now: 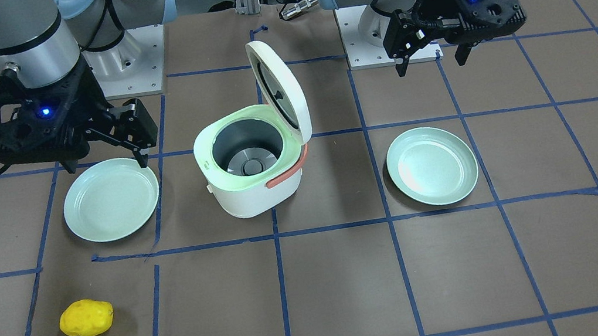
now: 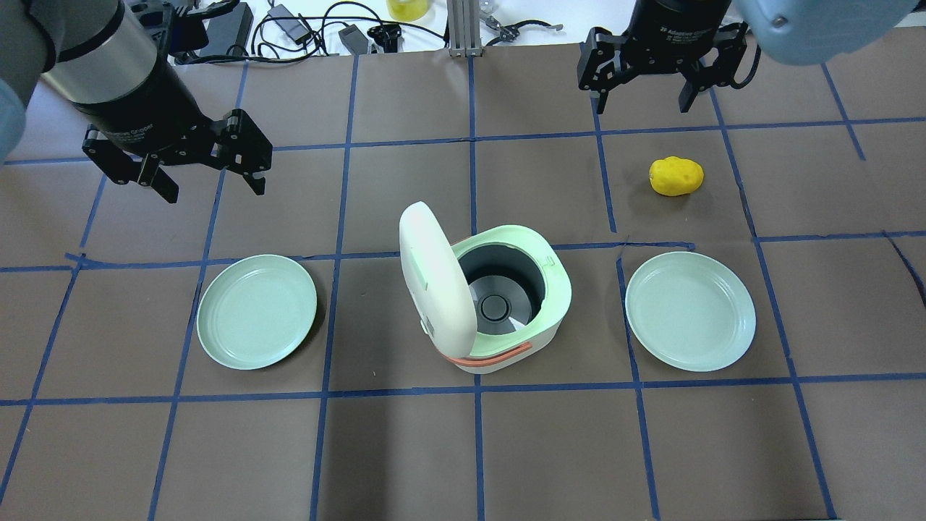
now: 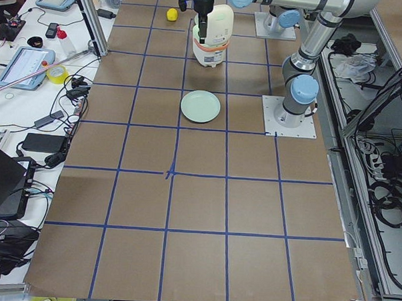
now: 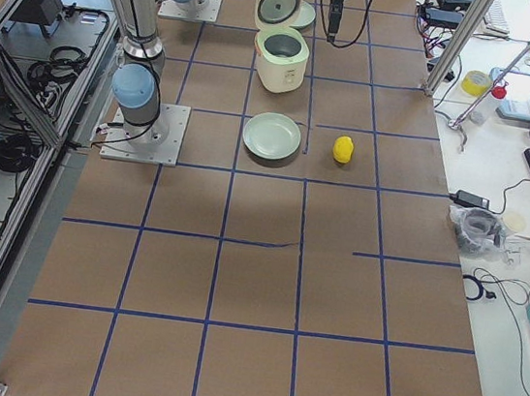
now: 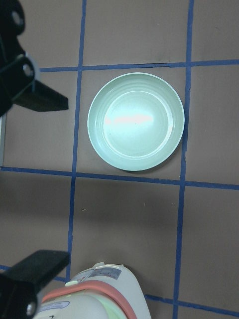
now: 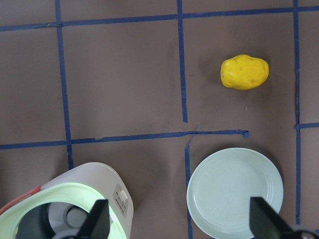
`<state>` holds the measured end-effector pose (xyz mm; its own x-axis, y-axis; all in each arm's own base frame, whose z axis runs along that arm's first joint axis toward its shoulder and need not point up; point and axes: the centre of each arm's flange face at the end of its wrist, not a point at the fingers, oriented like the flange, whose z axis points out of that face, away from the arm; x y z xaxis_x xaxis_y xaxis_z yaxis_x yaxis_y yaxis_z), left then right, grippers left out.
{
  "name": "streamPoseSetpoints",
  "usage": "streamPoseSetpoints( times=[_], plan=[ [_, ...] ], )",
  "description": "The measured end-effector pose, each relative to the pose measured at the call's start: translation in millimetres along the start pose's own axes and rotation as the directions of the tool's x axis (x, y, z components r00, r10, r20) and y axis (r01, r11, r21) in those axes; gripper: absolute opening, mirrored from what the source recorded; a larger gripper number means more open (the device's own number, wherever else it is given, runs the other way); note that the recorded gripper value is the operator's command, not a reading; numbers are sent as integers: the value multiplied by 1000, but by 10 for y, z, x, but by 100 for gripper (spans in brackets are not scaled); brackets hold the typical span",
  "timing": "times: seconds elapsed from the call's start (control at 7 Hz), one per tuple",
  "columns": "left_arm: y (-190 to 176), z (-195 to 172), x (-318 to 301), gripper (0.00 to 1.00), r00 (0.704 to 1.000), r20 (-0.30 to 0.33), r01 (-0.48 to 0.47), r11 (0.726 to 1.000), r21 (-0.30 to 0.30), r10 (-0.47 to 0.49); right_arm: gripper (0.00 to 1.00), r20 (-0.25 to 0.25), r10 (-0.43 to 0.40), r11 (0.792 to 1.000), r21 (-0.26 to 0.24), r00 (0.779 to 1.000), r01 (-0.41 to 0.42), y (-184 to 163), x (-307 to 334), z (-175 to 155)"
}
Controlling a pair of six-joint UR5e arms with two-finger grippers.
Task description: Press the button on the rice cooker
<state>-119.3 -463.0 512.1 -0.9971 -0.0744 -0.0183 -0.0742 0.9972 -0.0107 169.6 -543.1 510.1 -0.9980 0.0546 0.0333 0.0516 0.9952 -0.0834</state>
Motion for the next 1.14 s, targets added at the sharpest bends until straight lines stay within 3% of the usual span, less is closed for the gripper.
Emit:
streamPoseSetpoints(
  times=[0.43, 1.14],
  plan=[
    [0, 0, 0, 100, 1000, 0, 0, 1000, 0, 0, 100, -13, -50, 999, -4, 999, 50, -67, 391, -17],
    [0, 0, 0, 100, 1000, 0, 0, 1000, 0, 0, 100, 34, -61, 996, -61, 998, 63, 70, 371, 24]
  ],
)
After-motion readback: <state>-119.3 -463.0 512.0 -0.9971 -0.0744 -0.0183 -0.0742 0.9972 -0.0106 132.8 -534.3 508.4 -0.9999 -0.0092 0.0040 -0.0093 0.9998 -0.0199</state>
